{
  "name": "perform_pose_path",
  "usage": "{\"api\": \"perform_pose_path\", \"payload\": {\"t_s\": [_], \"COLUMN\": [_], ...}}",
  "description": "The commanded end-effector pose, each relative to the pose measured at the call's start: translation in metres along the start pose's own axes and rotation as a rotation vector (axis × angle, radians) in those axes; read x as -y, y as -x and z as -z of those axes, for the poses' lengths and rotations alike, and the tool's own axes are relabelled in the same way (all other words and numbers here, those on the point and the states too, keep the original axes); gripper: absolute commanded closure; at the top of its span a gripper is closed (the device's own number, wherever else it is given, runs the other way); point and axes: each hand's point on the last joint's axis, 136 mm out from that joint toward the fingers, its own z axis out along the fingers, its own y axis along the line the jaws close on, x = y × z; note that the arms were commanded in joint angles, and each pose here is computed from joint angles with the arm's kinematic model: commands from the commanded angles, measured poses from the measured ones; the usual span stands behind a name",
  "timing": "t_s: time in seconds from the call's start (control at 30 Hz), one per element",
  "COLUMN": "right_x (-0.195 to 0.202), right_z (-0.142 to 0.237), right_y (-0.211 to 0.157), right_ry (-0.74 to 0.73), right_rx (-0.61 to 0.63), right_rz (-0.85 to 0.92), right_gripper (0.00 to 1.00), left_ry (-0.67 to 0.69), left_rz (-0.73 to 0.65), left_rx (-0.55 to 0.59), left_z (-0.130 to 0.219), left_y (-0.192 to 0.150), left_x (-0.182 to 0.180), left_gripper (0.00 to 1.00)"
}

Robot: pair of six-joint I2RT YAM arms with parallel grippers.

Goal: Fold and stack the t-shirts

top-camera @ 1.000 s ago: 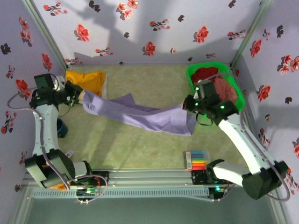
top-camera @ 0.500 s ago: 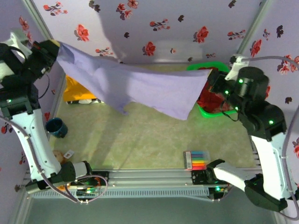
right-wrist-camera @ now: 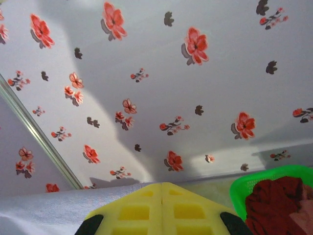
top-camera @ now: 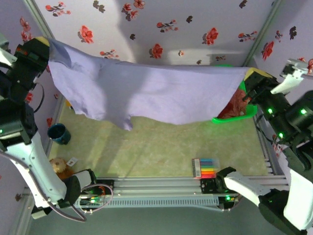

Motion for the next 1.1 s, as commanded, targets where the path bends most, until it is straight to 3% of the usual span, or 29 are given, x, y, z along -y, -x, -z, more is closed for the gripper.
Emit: {"api": "perform_pose_path", "payload": {"t_s": [0.0, 0.23, 0.4, 0.5, 0.67, 0.93, 1.07], "right_x": [0.004, 0.01, 0.025, 0.039, 0.059, 0.148, 0.183], "right_z": [0.022, 0.05, 0.033, -0.006, -0.095, -0.232, -0.277], "right_y": [0.008, 0.009, -0.018, -0.058, -0.14, -0.284, -0.341], "right_ry": [-0.005, -0.008, -0.084, -0.169, -0.26, -0.501, -0.558], "right_rx": [0.035, 0.056, -0.023, -0.175, -0.428, -0.767, -0.948], "right_rz": [-0.001, -0.032, -0.007, 0.046, 0.112, 0.171, 0.189], "right_gripper": [1.0, 1.0, 1.0, 1.0, 1.0, 1.0, 1.0], "left_ry": [-0.005, 0.039, 0.099, 0.157, 0.287, 0.506, 0.565], "left_rz": [-0.076, -0.127, -0.009, 0.108, 0.114, 0.245, 0.252], "left_rx": [0.073, 0.117, -0.039, -0.197, -0.353, -0.735, -0.871], "left_z": [0.034, 0.07, 0.035, -0.012, -0.084, -0.187, -0.228], "left_y": [0.008, 0.007, -0.021, -0.049, -0.096, -0.248, -0.301], "left_x": [0.025, 0.037, -0.005, -0.054, -0.148, -0.305, -0.359], "left_gripper": [1.0, 1.0, 1.0, 1.0, 1.0, 1.0, 1.0]}}
